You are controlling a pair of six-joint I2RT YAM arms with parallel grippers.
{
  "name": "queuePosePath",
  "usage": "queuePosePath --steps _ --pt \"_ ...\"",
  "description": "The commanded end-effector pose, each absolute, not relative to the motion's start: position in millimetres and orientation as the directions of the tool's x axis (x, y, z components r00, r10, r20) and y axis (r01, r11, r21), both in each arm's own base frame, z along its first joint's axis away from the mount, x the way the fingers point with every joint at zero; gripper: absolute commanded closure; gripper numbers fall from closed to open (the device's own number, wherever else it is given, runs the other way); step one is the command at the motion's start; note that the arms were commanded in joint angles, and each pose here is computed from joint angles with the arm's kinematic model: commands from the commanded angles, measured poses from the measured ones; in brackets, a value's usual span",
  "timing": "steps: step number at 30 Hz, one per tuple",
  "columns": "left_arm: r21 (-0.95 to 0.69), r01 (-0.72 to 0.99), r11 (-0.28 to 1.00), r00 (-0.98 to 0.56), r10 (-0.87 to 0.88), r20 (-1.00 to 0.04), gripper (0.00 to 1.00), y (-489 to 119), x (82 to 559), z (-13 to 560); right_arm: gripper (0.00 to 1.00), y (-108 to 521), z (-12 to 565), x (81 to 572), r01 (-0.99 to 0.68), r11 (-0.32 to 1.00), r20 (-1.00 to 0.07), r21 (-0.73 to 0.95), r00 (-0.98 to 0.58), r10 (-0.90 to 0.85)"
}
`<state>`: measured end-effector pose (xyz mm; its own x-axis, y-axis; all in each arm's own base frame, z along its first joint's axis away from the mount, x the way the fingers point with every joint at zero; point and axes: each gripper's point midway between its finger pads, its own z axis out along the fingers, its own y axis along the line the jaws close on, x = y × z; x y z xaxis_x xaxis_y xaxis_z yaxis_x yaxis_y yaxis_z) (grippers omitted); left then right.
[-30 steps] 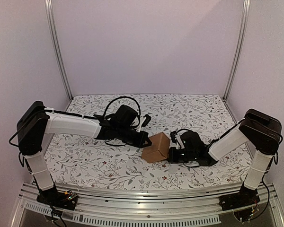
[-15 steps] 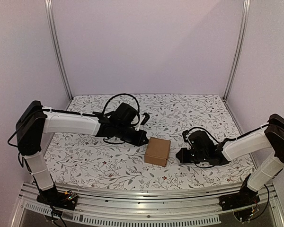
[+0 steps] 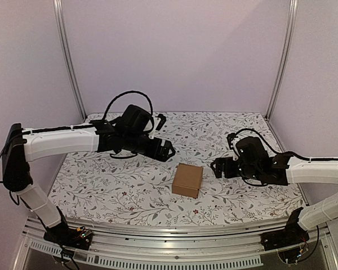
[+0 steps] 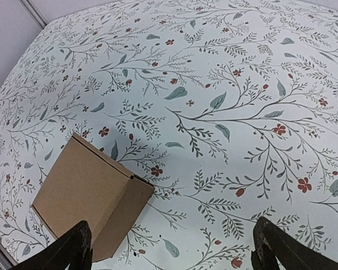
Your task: Fold the paper box
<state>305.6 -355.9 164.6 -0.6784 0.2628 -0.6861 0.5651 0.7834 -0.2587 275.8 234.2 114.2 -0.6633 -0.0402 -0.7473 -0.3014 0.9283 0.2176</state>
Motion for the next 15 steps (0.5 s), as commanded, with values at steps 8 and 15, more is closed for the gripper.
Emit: queuePosePath --steps 8,15 --pt "-0.154 0.463 0.873 -0.634 0.205 -0.746 0.0 -294.3 315.4 247.3 0.01 199.3 217.7 306.5 -0.236 0.972 -0.835 0.001 -0.536 -0.129" --pt "-0.149 0.335 0.93 -0.623 0.1 -0.776 0.01 -232.3 327.1 287.5 0.01 147.2 259.3 323.2 -0.085 0.987 -0.835 0.134 -0.546 0.066"
